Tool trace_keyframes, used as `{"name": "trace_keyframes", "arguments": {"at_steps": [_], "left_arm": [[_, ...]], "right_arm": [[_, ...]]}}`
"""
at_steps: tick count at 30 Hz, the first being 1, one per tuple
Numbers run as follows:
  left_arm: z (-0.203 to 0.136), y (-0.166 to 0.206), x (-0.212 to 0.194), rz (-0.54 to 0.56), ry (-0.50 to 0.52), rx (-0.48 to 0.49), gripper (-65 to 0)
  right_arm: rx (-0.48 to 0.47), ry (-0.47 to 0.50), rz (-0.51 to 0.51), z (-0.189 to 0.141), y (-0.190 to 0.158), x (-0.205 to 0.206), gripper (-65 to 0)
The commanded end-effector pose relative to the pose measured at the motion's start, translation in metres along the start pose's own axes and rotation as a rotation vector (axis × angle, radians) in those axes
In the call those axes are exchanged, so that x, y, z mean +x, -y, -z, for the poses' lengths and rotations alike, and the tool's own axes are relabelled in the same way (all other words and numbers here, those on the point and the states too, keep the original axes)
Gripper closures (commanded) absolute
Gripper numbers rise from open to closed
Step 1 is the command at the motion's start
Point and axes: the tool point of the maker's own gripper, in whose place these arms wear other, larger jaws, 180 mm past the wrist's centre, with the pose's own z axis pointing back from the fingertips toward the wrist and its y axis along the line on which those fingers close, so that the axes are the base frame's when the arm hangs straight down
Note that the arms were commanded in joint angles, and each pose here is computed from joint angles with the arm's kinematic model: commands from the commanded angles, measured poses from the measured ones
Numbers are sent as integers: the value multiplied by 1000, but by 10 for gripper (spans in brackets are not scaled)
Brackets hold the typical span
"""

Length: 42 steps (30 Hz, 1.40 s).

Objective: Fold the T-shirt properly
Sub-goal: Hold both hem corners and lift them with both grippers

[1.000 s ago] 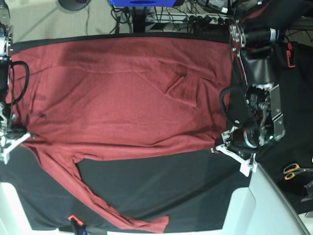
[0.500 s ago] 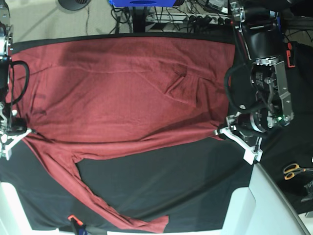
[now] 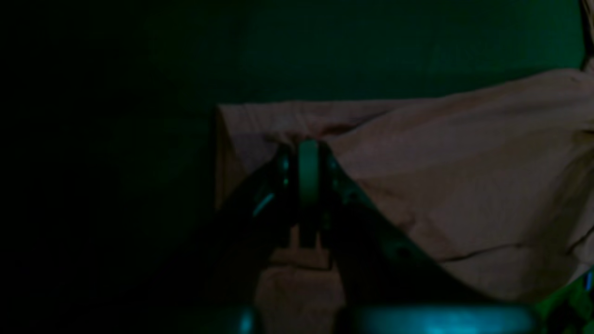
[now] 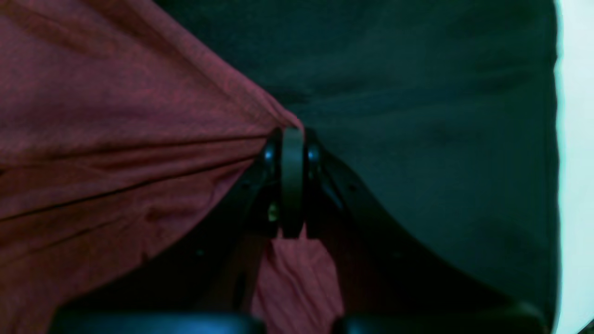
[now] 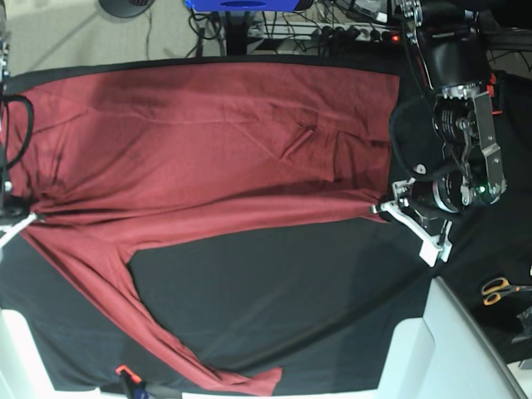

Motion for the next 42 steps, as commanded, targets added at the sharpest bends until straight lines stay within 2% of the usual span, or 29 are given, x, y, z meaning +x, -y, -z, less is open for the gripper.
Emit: {"name": "trace_keyframes", "arguments": {"at_steps": [1,9,15,18,20,23,24,26,28,30,34,37,42], "left_arm": [[-9,1,20,24,60,-1,0],[-12,2,10,33,35,2,0],[-19,5,4,54,44,6,0],[-19,3,-4,51,28,9,0],[-18,3,-8,50,21,8,0],[-17,3,-14,45,9,8,0],[-17,3,-14,45,9,8,0],[-17,2,-15,46,8,9,0],[-17,2,-14,44,9,10,0],[-17,2,-14,45,10,10,0],[-17,3,-13,44,12,8,0],[-17,4,-12,44,15,6,0],[-17,4,-10,44,18,6,0]], "right_arm": [[-23,79,-3,-8,13,30,0],[-16,24,-14,-8,10,6,0],[-2,57,-53,-17,1,6,0],[1,17,-53,-17,-1,-4,0],[15,-1,-45,-16,-10,-13,0],[12,0,23,-16,-8,-15,-6],[14,-17,45,-16,-8,-19,-29],[12,-45,73,-18,-6,-21,-119],[15,-18,75,-23,-7,-10,-209],[19,21,61,-30,-9,2,-260],[35,95,27,-43,-18,28,-257],[53,90,6,-44,-28,42,-257],[97,40,-100,-28,-62,48,-257]]}}
